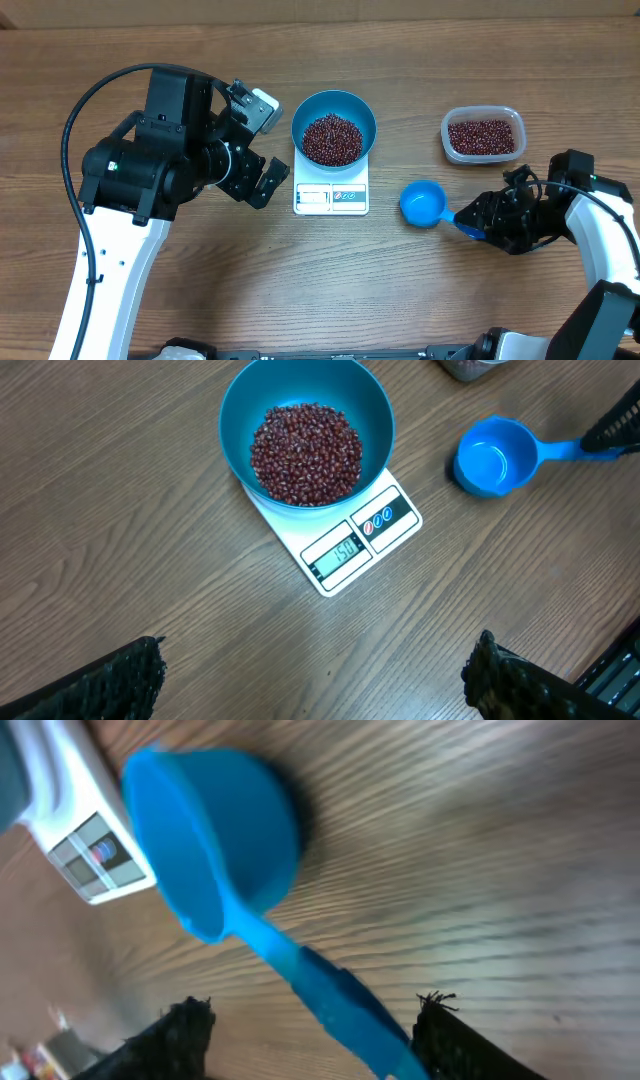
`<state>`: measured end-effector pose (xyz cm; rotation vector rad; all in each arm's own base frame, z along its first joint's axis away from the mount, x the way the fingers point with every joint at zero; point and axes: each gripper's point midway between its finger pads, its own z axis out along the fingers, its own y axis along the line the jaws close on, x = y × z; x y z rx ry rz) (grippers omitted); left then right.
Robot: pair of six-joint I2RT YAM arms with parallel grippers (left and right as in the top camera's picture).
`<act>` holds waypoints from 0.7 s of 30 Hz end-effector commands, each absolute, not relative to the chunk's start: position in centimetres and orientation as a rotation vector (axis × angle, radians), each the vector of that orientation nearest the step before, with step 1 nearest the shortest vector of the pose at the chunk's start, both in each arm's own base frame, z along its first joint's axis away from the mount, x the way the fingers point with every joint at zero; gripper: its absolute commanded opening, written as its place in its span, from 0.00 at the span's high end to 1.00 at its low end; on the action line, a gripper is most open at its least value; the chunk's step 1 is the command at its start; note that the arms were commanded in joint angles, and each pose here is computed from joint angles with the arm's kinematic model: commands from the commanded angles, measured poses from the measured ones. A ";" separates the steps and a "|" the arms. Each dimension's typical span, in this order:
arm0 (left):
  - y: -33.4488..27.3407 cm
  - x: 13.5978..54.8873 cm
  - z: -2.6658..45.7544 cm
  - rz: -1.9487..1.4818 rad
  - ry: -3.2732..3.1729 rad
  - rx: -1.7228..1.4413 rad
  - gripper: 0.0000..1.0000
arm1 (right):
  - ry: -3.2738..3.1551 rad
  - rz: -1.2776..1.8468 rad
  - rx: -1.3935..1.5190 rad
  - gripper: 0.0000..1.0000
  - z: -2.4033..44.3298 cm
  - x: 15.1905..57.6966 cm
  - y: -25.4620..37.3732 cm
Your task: Scoop item into bowl and weigh 150g on scale
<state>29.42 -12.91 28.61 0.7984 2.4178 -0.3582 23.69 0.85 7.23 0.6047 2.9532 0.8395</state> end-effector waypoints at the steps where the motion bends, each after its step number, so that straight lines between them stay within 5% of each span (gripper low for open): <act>1: -13.2 29.4 29.4 -0.369 2.384 0.821 0.01 | 2.961 0.692 0.676 0.34 7.3 24.3 -0.9; 8: -13.2 29.4 29.4 -0.369 2.384 0.821 0.00 | 2.936 0.513 0.679 0.21 8.5 25.9 -3.2; 21: -13.2 29.4 29.4 -0.369 2.384 0.821 0.00 | 2.693 0.334 0.573 0.21 19.8 32.2 -6.6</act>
